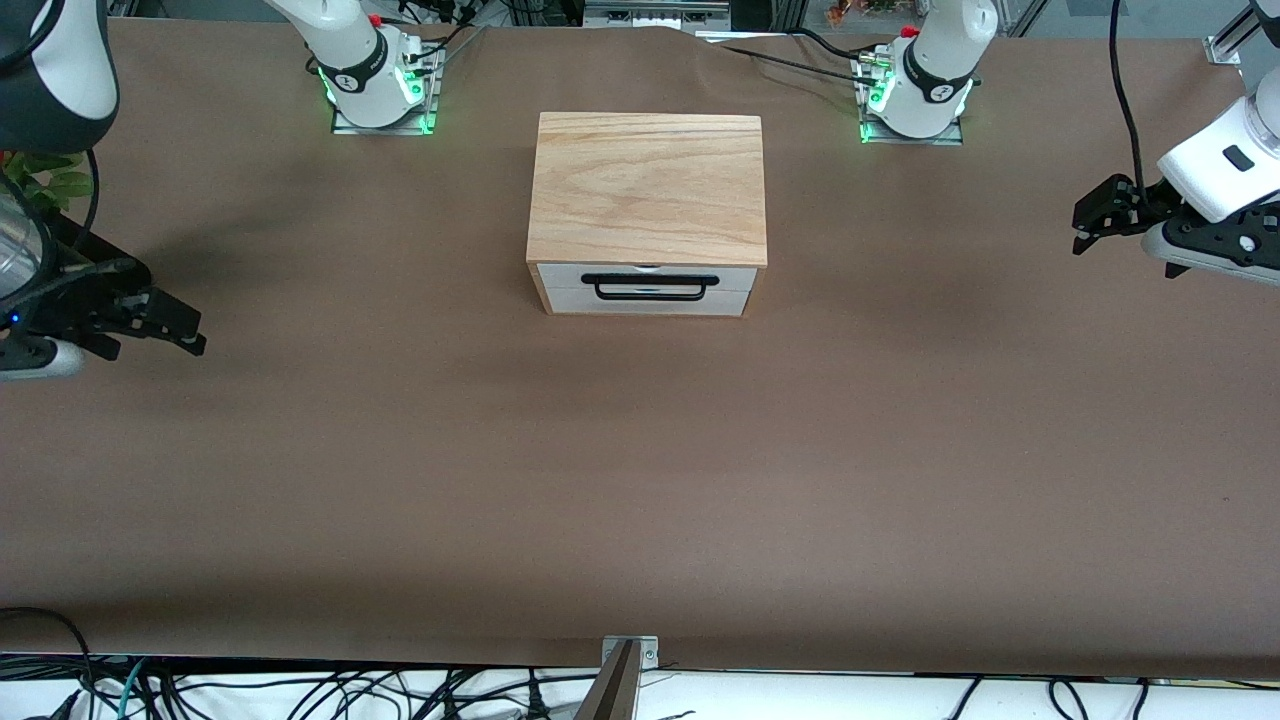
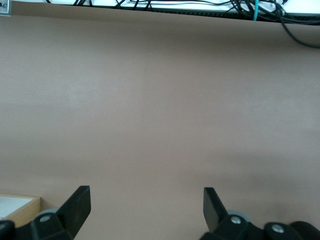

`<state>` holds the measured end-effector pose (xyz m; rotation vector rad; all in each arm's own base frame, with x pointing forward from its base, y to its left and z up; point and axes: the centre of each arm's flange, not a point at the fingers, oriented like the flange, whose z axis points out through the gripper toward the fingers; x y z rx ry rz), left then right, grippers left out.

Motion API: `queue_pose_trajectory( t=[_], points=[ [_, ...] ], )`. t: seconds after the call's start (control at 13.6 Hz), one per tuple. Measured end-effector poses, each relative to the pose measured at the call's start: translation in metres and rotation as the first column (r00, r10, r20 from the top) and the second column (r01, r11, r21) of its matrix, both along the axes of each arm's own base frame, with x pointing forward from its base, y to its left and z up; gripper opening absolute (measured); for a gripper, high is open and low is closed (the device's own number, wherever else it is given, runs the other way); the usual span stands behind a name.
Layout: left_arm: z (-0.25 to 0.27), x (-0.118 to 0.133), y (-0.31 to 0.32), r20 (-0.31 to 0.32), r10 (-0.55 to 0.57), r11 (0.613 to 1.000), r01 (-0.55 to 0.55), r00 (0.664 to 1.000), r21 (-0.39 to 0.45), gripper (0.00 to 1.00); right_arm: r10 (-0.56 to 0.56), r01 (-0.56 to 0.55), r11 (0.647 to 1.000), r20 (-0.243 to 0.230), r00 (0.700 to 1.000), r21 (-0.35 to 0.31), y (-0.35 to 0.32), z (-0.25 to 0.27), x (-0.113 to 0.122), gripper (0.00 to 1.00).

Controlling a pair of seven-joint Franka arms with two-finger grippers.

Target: Close drawer with both arms simultaneously

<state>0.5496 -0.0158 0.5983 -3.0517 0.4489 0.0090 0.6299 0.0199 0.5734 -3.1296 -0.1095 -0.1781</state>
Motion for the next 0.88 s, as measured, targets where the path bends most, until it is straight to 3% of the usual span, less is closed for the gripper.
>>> queue_pose_trajectory(
  t=[0.44,0.88],
  points=[
    [0.0004,0.0005,0.0002,0.003,0.0,1.0,0.0,1.0,0.0,1.0,-0.123,0.123,0.992,-0.028,0.992,0.002,0.0003,-0.0071,-0.0137,1.0],
    [0.0003,0.0007,0.004,0.003,0.007,1.0,-0.007,1.0,0.0,1.0,-0.124,0.125,0.992,-0.033,0.992,0.003,0.0055,-0.0079,-0.0143,1.0]
  ],
)
